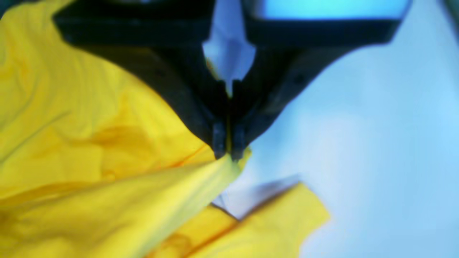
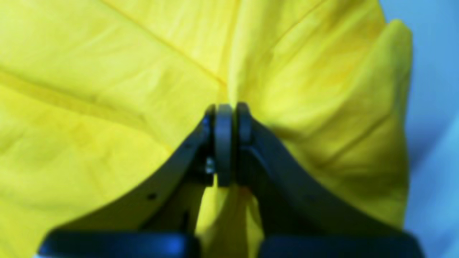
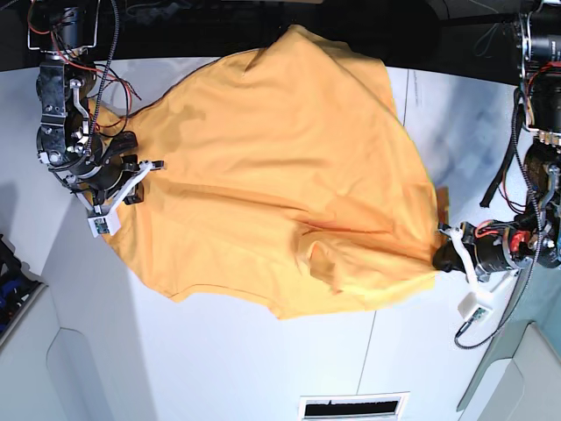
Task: Layout the t-shirt on the table in an organized manner, then fold the t-shirt properly
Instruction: 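Drag the held shirt edge with the left gripper to stretch the shirt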
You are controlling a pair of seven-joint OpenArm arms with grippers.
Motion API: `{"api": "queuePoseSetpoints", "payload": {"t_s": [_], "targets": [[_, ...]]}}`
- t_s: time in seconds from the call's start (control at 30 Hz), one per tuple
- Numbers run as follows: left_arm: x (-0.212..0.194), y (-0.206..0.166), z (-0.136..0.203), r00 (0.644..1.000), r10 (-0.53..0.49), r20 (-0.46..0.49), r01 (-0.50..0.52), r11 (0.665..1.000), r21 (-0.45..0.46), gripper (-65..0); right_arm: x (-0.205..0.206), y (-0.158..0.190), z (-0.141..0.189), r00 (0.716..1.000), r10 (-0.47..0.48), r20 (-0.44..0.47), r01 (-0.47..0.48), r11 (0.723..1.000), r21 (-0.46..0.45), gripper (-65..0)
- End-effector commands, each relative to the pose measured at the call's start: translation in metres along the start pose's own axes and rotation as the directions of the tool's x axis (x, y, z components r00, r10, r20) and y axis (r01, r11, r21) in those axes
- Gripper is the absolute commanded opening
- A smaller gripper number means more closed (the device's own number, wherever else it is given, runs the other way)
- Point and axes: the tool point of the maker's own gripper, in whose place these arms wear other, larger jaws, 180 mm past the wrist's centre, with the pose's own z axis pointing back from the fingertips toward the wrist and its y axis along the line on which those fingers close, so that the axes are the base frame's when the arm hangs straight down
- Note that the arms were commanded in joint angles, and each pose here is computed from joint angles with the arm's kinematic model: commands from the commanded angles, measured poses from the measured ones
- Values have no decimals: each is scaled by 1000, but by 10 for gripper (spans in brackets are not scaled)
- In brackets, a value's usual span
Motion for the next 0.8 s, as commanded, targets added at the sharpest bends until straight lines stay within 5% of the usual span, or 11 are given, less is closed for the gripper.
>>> {"api": "queuePoseSetpoints", "payload": {"t_s": [0.0,0.17,0.47,0.7,0.77], "targets": [[26,14,19,997,-51,55,48,998,43,-650,18,-8,4,999,11,51,-10,1000,-15,-650],[42,31,54,984,-172,40,165,978,131,-650,15,-12,4,999,27,35,-25,999,-36,-650],[19,70,73,964,-242,-113,264,924,276,-650,14,-15,4,999,17,29,-16,998,-54,-650],[12,133,99,951,-235,-198,307,776,551,-650,12,-15,4,1000,17,22,-15,998,-54,-650],[15,136,100,953,-244,-179,303,764,570,-650,11,-15,4,1000,16,16,-15,998,-53,-650]]}}
